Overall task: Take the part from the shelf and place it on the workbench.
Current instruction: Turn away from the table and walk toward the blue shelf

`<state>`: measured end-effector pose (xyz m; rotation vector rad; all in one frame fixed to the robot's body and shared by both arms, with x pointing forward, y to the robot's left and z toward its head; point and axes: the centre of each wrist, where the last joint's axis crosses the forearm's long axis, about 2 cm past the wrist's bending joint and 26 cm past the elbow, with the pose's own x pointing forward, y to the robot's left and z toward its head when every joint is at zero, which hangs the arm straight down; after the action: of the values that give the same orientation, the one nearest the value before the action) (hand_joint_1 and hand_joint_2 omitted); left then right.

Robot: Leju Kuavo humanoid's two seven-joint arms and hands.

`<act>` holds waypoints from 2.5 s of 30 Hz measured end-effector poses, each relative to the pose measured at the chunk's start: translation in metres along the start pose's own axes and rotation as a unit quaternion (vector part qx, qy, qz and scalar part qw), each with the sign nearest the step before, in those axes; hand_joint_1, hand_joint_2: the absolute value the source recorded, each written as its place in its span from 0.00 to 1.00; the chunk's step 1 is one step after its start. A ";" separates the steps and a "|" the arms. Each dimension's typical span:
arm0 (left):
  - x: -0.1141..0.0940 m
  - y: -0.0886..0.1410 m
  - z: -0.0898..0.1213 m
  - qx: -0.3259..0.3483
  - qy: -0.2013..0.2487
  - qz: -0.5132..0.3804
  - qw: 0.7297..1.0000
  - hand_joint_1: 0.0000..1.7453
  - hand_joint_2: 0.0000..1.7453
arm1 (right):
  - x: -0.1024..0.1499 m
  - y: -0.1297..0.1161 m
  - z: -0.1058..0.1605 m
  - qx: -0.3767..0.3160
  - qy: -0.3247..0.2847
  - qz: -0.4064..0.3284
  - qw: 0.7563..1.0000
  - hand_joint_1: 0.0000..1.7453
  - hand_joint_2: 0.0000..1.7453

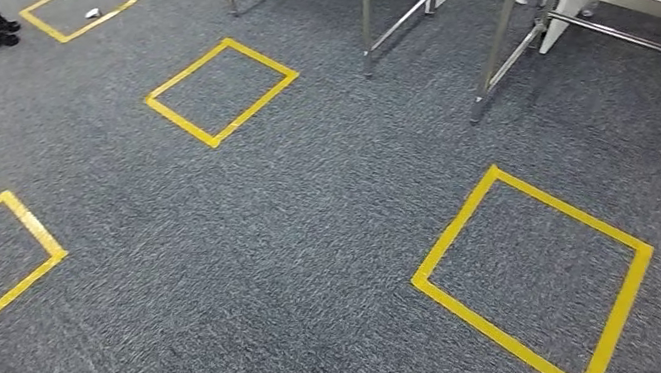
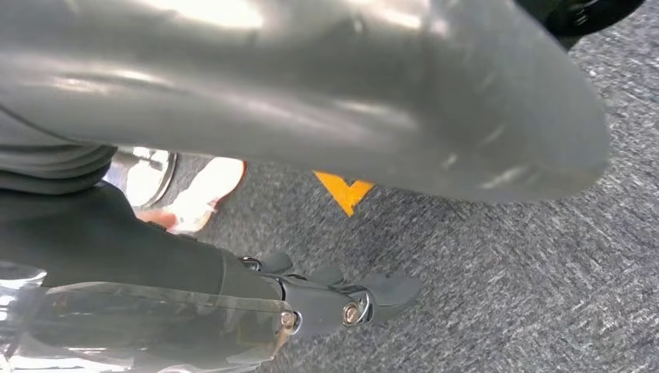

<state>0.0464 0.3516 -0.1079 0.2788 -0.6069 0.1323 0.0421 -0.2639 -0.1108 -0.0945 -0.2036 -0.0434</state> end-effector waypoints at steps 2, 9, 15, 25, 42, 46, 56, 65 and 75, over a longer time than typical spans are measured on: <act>0.000 -0.001 0.000 0.000 0.000 0.001 1.000 0.00 0.00 | -0.001 0.000 0.000 0.000 0.002 0.003 1.000 0.00 0.00; -0.001 -0.003 0.001 -0.007 -0.004 0.000 1.000 0.00 0.00 | -0.001 -0.001 0.000 -0.008 0.011 0.024 1.000 0.00 0.00; -0.002 -0.008 0.002 -0.014 -0.006 0.002 1.000 0.00 0.00 | -0.002 -0.005 0.000 -0.009 0.015 0.038 0.999 0.00 0.00; -0.001 -0.017 0.004 -0.020 0.000 0.005 1.000 0.00 0.00 | 0.001 -0.018 -0.002 -0.016 0.022 0.096 0.995 0.00 0.00; -0.004 -0.024 0.007 -0.038 0.071 -0.014 0.997 0.00 0.00 | -0.003 -0.037 -0.004 -0.037 0.074 0.133 0.988 0.00 0.00; -0.006 -0.024 0.008 -0.039 0.073 -0.017 0.996 0.00 0.00 | -0.001 -0.038 -0.004 -0.038 0.073 0.134 0.988 0.00 0.00; -0.002 -0.021 0.005 -0.040 0.059 -0.019 0.997 0.00 0.00 | 0.003 -0.042 -0.005 -0.035 0.067 0.241 0.968 0.00 0.00; 0.002 -0.020 0.003 -0.051 0.059 -0.024 0.997 0.00 0.00 | 0.005 -0.046 -0.005 -0.035 0.052 0.272 0.960 0.00 0.00; 0.002 -0.019 0.002 -0.054 0.058 -0.028 0.996 0.00 0.00 | 0.005 -0.045 -0.005 -0.033 0.048 0.278 0.959 0.00 0.00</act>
<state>0.0511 0.3331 -0.1092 0.1821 -0.4894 0.0604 0.0452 -0.3097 -0.1110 -0.2127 -0.0727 0.5068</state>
